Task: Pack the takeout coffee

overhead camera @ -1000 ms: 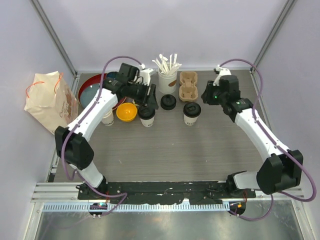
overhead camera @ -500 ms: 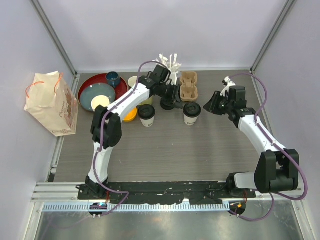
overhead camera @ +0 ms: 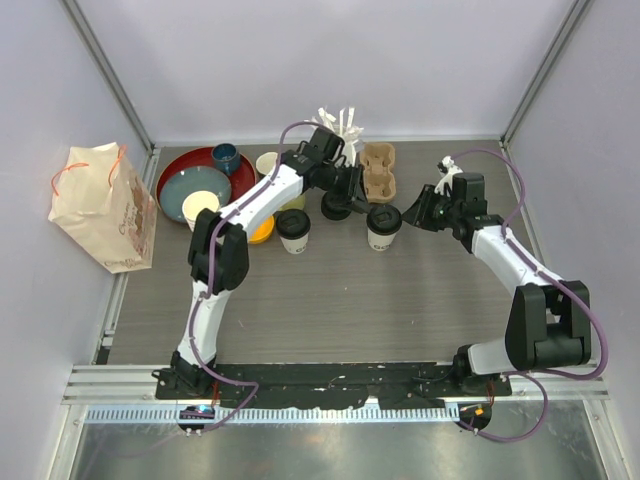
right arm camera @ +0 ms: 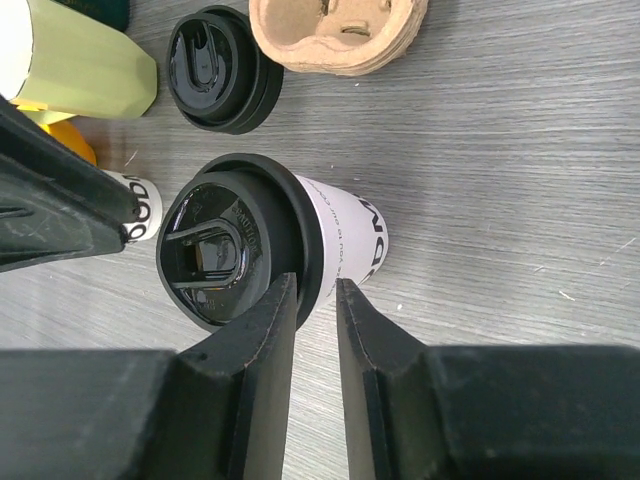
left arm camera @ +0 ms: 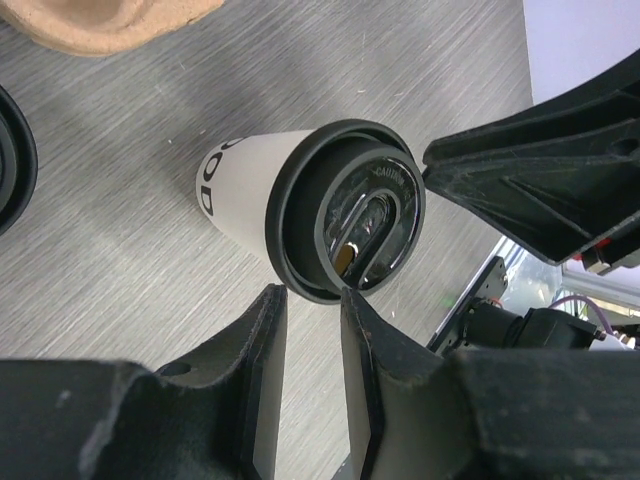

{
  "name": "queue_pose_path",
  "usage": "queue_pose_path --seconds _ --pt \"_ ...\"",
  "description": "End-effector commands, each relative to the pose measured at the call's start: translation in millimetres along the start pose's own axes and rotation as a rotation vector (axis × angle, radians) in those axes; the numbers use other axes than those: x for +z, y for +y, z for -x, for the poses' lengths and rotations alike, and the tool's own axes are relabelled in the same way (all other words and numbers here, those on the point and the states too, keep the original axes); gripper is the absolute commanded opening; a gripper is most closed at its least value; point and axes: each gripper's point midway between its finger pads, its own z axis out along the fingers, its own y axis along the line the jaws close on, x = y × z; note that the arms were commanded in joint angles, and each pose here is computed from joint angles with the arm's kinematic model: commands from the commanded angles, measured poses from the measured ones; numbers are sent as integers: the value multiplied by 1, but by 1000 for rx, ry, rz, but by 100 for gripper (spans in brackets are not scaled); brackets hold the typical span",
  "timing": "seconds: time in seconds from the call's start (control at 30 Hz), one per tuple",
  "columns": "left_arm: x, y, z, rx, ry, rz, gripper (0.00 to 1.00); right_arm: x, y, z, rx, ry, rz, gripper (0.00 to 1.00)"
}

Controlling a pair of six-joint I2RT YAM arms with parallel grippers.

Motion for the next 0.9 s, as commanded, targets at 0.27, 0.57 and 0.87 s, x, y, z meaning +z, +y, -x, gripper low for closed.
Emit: queue_pose_path --seconds 0.27,0.57,0.87 --pt "15 -3 9 -8 -4 -43 31 7 3 5 -16 -16 38 28" --pt "28 2 -2 -32 35 -52 29 19 -4 -12 4 35 45 25" --pt "40 9 -17 -91 79 -72 17 29 -25 -48 48 108 4 9"
